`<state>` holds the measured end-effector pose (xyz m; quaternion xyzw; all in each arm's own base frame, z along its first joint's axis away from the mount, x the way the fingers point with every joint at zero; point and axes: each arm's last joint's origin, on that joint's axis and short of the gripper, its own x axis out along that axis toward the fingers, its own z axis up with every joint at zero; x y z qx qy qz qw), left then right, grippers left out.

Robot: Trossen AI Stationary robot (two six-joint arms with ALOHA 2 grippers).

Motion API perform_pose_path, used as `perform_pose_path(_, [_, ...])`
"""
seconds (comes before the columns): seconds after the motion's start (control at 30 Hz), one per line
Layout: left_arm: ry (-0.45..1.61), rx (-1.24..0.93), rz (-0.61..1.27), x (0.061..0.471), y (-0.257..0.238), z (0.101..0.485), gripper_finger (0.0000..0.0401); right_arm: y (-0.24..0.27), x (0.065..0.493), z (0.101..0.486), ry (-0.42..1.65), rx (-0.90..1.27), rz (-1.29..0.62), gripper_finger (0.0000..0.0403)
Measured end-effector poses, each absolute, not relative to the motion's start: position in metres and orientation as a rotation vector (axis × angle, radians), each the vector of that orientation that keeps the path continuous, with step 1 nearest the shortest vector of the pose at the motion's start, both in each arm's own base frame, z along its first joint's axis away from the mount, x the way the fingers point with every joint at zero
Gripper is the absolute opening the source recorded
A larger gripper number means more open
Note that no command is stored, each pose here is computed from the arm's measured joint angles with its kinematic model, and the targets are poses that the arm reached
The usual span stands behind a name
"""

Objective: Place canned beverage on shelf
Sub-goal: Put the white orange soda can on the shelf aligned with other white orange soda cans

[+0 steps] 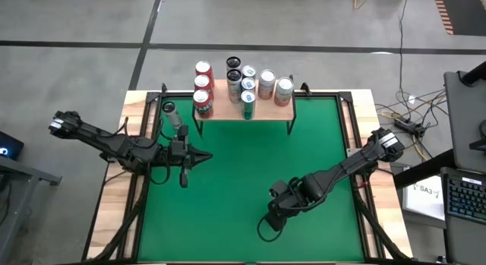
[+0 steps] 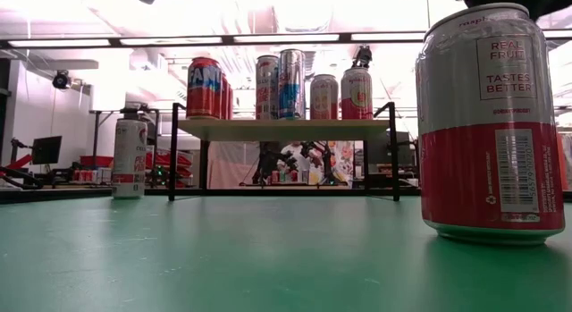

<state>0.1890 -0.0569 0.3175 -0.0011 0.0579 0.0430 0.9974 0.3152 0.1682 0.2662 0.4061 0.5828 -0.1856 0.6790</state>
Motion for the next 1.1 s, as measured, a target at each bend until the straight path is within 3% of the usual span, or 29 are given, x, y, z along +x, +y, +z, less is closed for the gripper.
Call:
perform_pose_path(0.23, [0.119,0.0,0.087,0.19,-0.057,0.317,0.0,0.173,0.325,0.251,1.315,0.894,-0.415,0.0297])
perform_pose_path(0.5, [0.127,0.006,0.111,0.192,-0.057,0.315,0.0,0.17,0.329,0.252,1.143,0.838,-0.517,0.0297])
perform_pose_path(0.73, [0.171,0.017,0.092,0.209,-0.068,0.298,0.0,0.163,0.333,0.262,0.972,0.587,-0.538,0.0297])
perform_pose_path(0.87, [0.21,0.048,0.057,0.221,-0.082,0.284,0.0,0.171,0.326,0.269,0.978,0.399,-0.432,0.0297])
perform_pose_path(1.1, [0.325,0.058,0.062,0.24,-0.1,0.252,0.0,0.186,0.309,0.265,0.986,0.261,-0.372,0.0297])
